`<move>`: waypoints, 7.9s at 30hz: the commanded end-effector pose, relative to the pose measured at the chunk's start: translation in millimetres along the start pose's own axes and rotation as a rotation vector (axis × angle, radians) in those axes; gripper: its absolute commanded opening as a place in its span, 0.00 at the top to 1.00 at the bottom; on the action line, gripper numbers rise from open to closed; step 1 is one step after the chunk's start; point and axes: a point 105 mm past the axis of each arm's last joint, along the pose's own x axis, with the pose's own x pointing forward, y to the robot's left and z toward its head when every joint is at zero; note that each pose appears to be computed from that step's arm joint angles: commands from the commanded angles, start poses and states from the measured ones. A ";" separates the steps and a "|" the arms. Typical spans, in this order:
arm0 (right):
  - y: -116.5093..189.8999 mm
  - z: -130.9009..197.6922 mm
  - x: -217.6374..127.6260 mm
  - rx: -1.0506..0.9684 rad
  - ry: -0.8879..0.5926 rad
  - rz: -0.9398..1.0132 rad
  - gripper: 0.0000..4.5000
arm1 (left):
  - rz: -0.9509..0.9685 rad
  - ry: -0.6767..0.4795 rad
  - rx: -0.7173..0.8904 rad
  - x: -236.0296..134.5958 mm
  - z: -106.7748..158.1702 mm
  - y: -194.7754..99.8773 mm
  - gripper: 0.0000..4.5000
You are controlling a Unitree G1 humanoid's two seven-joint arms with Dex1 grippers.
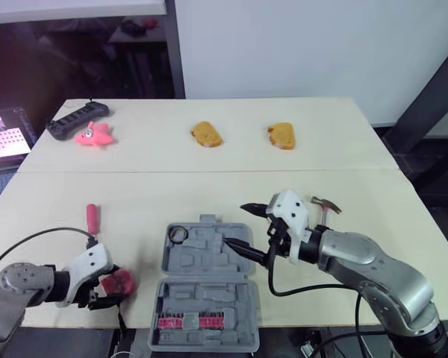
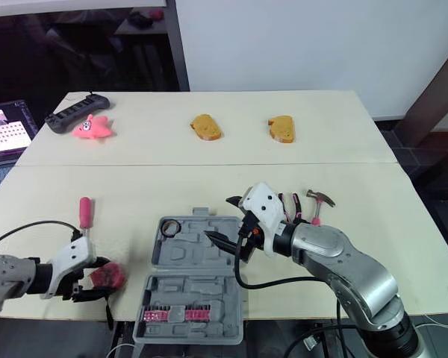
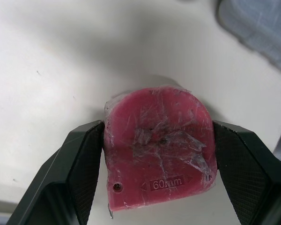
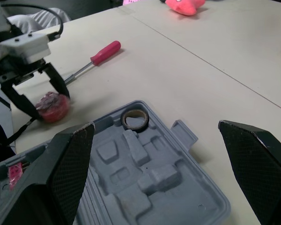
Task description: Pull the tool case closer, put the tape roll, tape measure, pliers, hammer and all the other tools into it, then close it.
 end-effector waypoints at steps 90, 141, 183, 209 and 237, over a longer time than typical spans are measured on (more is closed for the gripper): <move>5.6 -121.9 -79.4 1.229 0.452 -0.304 0.89 | -0.341 -0.498 0.312 -18.8 85.6 -54.6 0.00; -4.3 -143.4 -78.2 -0.524 0.572 0.362 0.01 | -0.322 -0.461 0.320 -14.2 87.2 -54.2 0.00; -48.4 -47.8 49.2 -0.627 0.789 0.272 0.37 | -0.214 -0.445 0.288 -5.6 82.8 -35.6 0.00; -36.2 -59.2 60.3 -0.625 0.804 0.312 0.02 | -0.191 -0.438 0.278 -5.4 81.9 -35.5 0.00; -36.7 -37.4 43.8 -0.379 0.626 0.232 0.61 | -0.202 -0.434 0.278 -5.7 82.5 -35.8 0.00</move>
